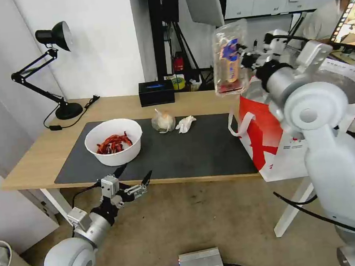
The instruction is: Pick up the trash from the table and place it into the takeout bag.
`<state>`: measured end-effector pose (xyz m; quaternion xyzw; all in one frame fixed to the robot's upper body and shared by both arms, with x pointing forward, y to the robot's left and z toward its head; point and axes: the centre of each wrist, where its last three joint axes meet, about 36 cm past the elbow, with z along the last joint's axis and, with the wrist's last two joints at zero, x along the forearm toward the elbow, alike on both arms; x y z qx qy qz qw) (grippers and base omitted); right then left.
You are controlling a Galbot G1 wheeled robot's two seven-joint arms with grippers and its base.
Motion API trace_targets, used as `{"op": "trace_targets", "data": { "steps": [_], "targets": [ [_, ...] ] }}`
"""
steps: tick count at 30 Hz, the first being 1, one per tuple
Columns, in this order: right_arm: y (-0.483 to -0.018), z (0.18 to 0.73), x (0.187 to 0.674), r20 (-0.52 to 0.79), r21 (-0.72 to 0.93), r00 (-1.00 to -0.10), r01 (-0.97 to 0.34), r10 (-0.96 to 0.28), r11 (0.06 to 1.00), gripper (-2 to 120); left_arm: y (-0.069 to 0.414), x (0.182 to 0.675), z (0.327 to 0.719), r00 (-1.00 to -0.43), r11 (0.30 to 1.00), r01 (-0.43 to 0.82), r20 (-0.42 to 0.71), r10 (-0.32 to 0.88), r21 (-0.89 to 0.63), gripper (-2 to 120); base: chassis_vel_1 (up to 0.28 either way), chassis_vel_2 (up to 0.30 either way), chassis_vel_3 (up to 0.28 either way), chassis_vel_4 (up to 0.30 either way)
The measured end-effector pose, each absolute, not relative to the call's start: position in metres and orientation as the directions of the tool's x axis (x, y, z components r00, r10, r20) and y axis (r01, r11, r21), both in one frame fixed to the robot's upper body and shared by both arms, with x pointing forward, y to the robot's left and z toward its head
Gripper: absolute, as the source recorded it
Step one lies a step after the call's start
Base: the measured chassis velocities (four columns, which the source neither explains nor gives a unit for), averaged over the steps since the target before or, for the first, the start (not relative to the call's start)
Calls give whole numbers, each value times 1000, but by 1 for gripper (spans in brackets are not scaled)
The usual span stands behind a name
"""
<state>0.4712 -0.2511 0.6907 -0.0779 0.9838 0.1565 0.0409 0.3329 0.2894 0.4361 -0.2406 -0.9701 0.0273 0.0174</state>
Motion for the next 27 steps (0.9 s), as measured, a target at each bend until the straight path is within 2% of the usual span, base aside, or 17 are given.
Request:
{"op": "trace_targets", "data": {
  "steps": [17,27],
  "targets": [
    [-297,673,448,-75,310,-997,-41,-19,950,0,278,336,425,-874,872,480,31,485,-92,100,0,0,0,0],
    [-299,650,441,-25,333,-1000,-11,-3,943,0,275,339,424,-871,868,486,29,491,-96,100,0,0,0,0]
  ]
}}
